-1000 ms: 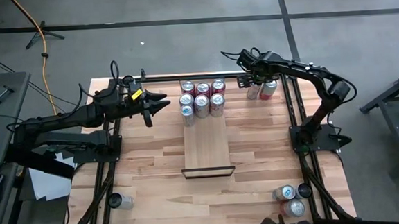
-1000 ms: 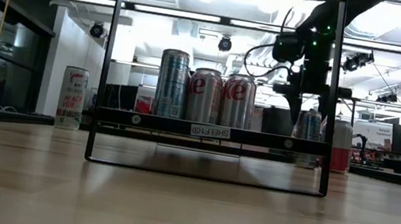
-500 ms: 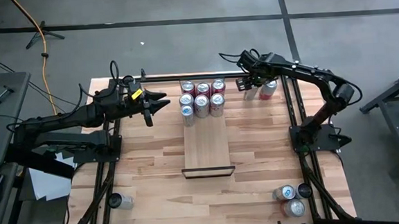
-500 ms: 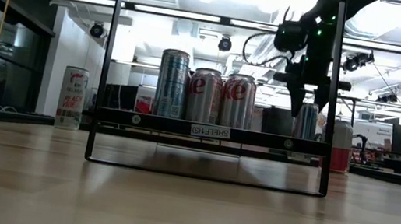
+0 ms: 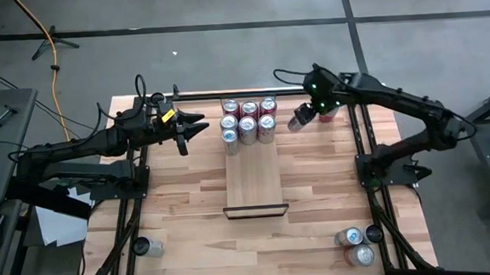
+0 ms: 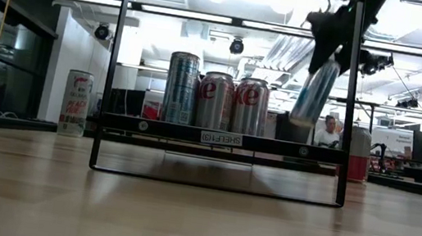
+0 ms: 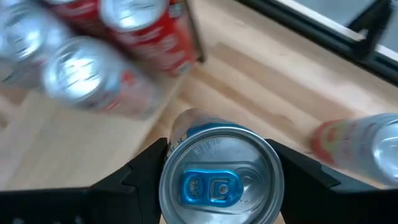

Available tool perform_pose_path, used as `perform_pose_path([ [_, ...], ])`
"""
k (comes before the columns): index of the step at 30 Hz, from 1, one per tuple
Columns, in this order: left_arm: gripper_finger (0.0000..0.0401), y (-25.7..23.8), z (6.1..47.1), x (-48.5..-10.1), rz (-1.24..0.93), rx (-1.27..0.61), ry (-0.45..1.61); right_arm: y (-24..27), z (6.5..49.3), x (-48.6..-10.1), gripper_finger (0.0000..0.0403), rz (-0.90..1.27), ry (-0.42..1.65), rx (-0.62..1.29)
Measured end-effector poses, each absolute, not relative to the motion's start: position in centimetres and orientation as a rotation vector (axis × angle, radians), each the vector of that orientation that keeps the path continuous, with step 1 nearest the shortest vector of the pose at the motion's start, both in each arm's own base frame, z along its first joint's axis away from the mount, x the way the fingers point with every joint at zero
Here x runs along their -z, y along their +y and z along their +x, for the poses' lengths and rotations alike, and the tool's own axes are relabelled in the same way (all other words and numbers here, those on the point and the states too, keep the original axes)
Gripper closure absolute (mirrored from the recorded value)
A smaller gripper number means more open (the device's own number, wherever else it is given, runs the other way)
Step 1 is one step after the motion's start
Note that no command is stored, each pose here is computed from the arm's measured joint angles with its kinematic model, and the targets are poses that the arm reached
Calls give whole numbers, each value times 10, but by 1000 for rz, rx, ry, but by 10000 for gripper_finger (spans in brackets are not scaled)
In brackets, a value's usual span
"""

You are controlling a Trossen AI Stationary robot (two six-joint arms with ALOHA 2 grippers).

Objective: Place canned beverage on shelf
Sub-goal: Put the top blue soda can on the shelf aligned with the other blue soda can

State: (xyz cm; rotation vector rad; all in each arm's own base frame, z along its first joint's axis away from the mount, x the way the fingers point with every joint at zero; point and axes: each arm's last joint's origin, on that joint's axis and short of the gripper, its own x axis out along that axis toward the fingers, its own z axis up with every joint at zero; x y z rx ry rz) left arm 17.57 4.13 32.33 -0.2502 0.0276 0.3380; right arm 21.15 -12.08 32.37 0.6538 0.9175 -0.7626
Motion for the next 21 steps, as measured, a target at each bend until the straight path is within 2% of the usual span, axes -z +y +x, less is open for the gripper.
perform_pose_path([
  [10, 294, 42, 175, -323, -224, -362, 29, -89, 226, -341, 183, 620, 912, 650],
  [15, 294, 42, 175, -323, -224, -363, 29, -80, 239, -388, 183, 531, 812, 565],
  [21, 294, 42, 175, -323, -224, -363, 29, -61, 262, -436, 183, 384, 845, 463],
])
